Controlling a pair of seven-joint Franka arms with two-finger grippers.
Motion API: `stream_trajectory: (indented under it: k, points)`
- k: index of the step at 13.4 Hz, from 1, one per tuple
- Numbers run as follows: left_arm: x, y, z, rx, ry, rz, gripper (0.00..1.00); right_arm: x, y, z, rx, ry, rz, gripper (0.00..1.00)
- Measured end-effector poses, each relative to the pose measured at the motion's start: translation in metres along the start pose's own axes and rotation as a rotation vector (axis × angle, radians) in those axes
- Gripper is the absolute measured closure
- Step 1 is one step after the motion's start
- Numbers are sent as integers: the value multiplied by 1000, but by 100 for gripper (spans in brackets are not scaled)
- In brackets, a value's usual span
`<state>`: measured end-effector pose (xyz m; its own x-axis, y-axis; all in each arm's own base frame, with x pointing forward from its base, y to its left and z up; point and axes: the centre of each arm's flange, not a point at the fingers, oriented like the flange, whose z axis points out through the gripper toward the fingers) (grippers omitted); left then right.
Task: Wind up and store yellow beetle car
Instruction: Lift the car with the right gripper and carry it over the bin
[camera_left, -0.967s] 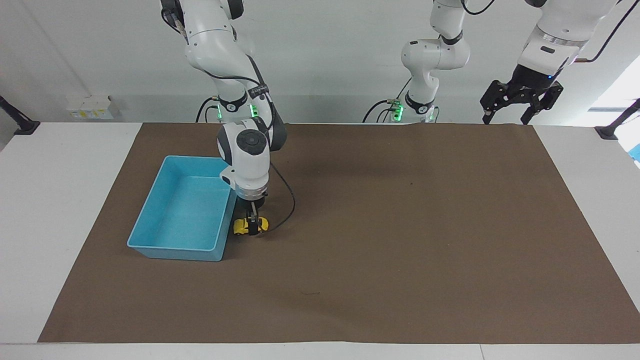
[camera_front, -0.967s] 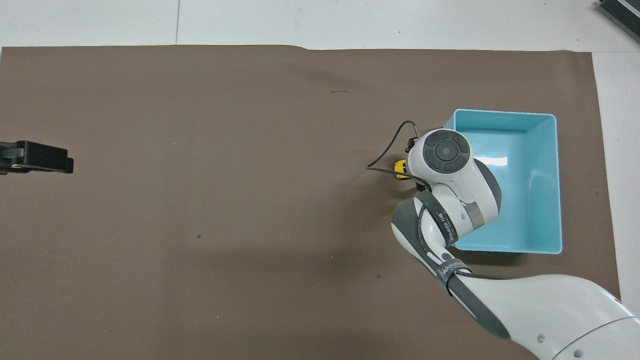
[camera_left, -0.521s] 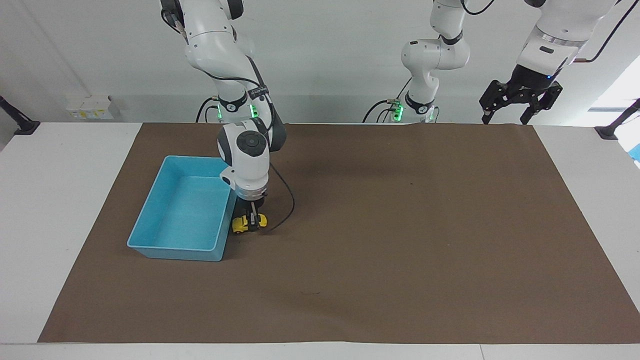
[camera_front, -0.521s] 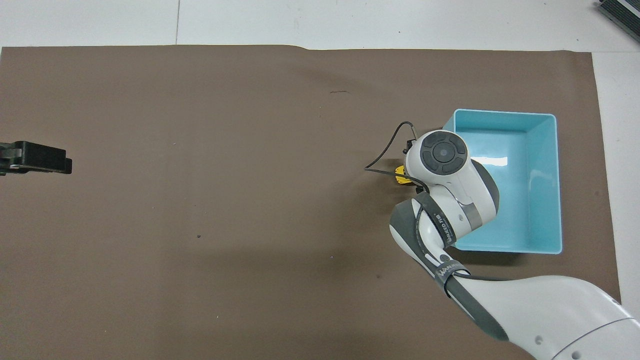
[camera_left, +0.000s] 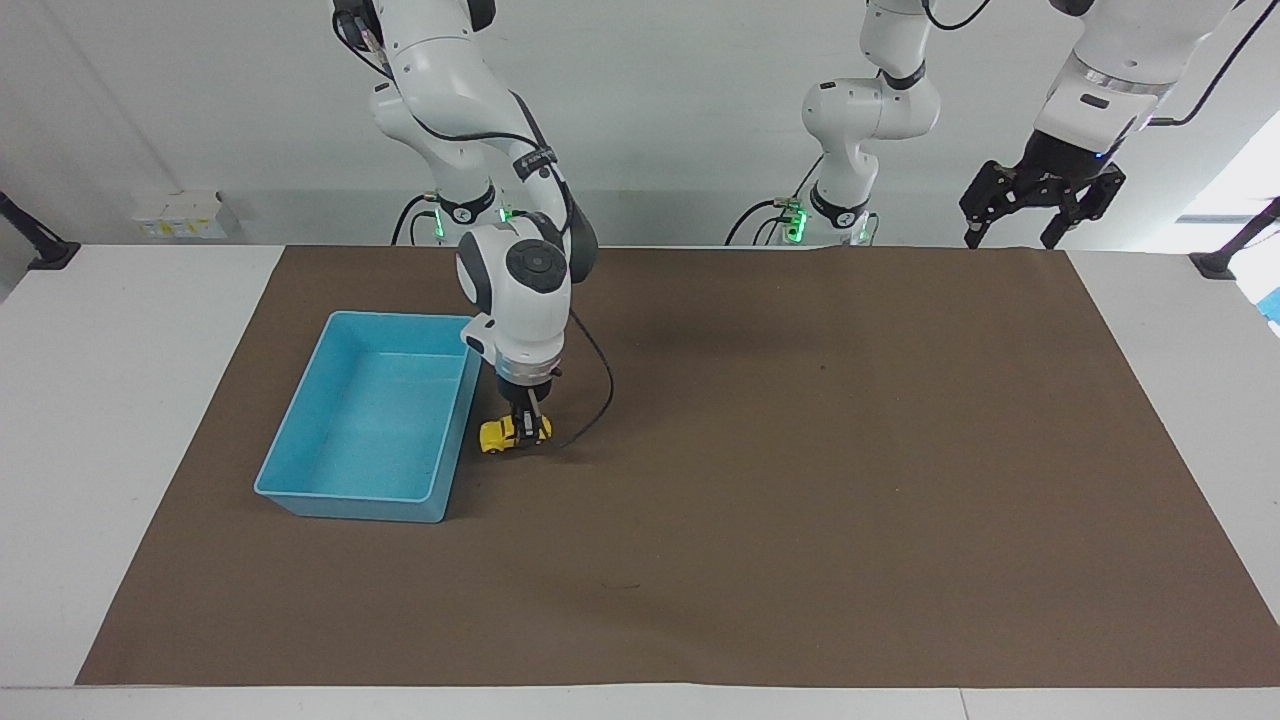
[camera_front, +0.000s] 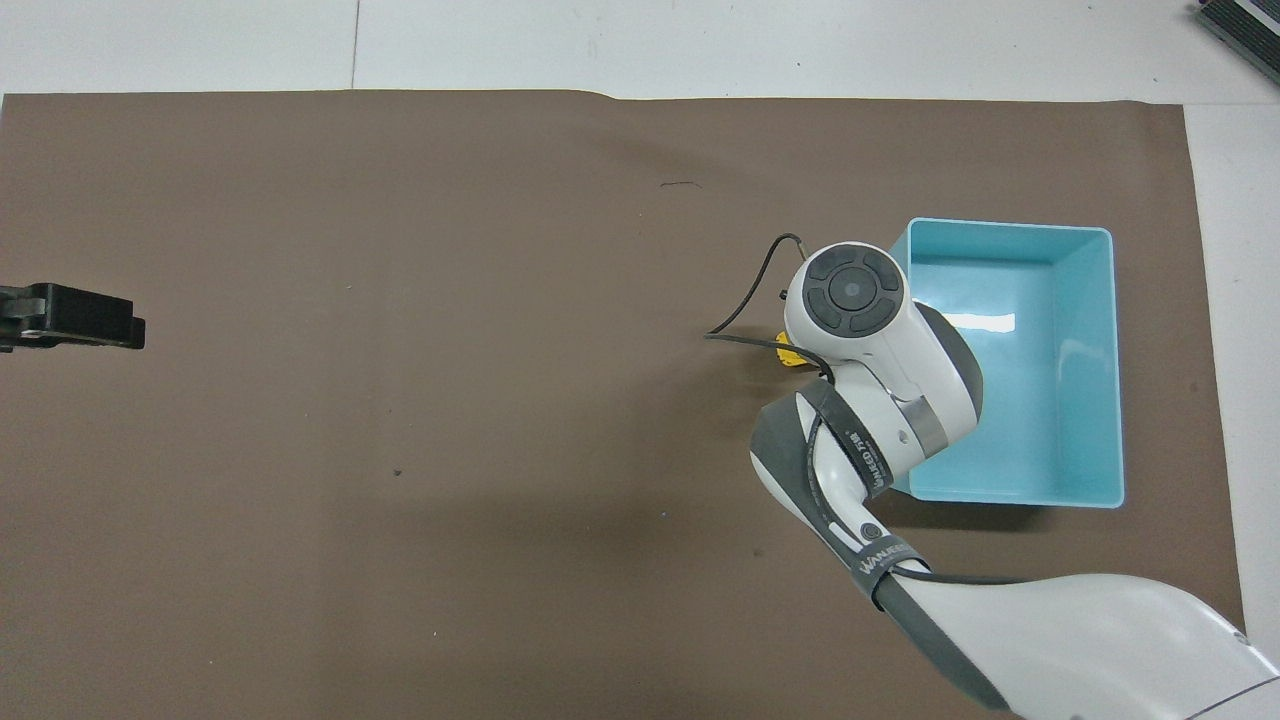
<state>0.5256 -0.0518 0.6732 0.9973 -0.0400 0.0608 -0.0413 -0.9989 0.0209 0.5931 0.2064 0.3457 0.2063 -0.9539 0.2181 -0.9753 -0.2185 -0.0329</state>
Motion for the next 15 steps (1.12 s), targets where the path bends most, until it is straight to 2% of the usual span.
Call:
stream_trajectory:
  k: [4, 6, 8, 12, 15]
  points:
    - [0, -6, 0, 0, 0, -11, 0, 9, 10, -48, 2, 14, 4, 54]
    - [0, -6, 0, 0, 0, -11, 0, 14, 16, -72, 2, -19, -31, 54]
    - [0, -6, 0, 0, 0, -11, 0, 27, 23, -91, -3, -48, -106, 54]
    - [0, -6, 0, 0, 0, -11, 0, 53, 28, -99, -19, -52, -319, 54]
    - [0, -6, 0, 0, 0, -11, 0, 81, 32, -106, -9, -113, -511, 54]
